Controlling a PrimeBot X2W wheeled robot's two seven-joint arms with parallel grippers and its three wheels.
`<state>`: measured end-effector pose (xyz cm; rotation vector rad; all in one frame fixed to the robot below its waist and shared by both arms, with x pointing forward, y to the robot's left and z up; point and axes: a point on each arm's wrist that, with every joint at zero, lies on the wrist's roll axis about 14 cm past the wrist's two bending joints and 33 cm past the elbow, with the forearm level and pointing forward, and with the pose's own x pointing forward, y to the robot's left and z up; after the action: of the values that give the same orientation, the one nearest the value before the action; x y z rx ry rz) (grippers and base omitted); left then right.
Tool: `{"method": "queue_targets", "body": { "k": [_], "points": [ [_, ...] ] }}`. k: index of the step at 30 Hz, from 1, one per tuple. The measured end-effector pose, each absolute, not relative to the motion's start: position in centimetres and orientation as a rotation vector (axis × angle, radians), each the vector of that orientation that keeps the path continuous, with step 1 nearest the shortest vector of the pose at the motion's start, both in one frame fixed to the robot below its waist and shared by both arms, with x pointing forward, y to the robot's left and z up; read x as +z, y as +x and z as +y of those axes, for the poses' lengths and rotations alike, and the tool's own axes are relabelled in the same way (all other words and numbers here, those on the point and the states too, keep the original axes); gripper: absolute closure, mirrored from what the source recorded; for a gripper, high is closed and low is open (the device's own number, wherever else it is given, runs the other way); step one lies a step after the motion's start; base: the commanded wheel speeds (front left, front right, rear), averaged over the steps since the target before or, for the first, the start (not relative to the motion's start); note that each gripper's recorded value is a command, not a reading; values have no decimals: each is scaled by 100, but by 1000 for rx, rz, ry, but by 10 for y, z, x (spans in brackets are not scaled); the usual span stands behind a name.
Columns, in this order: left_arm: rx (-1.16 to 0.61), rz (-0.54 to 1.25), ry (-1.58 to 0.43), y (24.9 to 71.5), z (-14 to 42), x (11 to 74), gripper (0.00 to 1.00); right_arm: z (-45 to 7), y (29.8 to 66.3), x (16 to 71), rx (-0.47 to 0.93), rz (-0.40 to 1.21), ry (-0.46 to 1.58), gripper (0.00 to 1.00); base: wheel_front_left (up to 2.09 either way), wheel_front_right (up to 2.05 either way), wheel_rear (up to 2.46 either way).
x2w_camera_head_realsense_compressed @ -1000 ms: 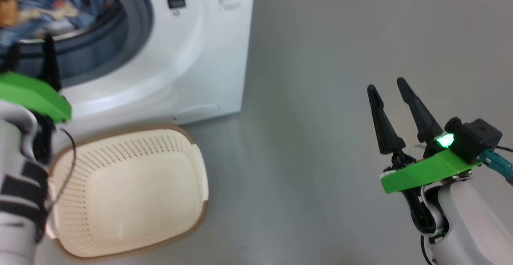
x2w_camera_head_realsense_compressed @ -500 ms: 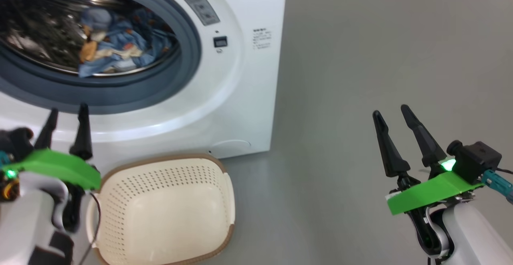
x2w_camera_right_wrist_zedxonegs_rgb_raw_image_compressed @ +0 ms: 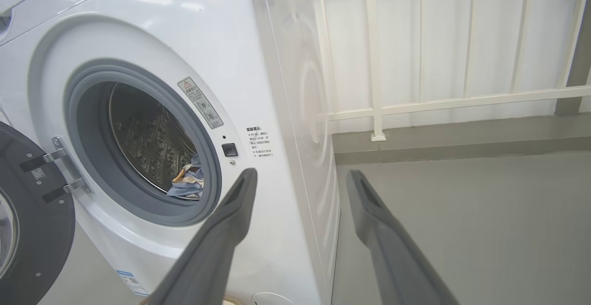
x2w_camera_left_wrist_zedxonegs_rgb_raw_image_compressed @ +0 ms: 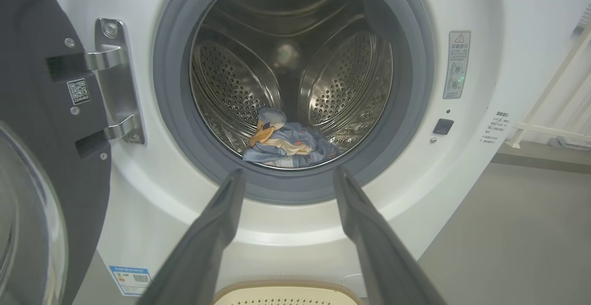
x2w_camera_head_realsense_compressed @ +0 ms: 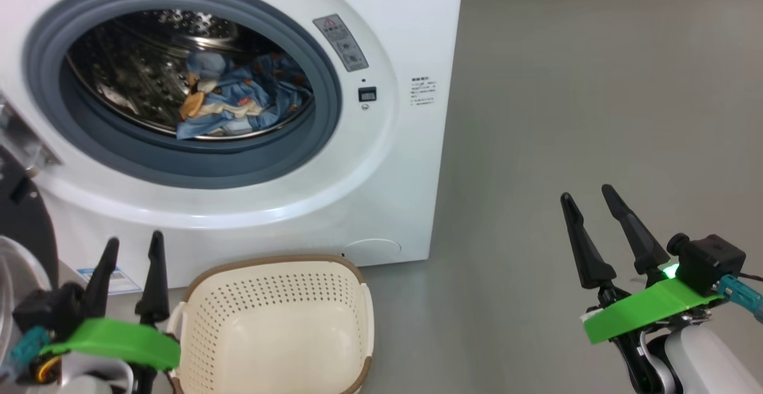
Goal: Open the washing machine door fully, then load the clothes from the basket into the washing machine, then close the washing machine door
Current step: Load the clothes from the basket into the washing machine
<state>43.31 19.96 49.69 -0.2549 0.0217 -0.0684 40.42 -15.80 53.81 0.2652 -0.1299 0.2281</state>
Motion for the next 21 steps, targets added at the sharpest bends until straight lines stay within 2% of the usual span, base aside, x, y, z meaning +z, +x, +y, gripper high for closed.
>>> {"method": "queue_targets", "body": {
  "k": [11, 21],
  "points": [
    [-59, -20, -236, 407, 201, 502, 0, -149, 402, 536, 257, -120, 264, 0, 0, 0, 0],
    [-57, -41, -223, 403, 200, 506, 0, -148, 398, 536, 263, -114, 259, 0, 0, 0, 0]
  ]
}}
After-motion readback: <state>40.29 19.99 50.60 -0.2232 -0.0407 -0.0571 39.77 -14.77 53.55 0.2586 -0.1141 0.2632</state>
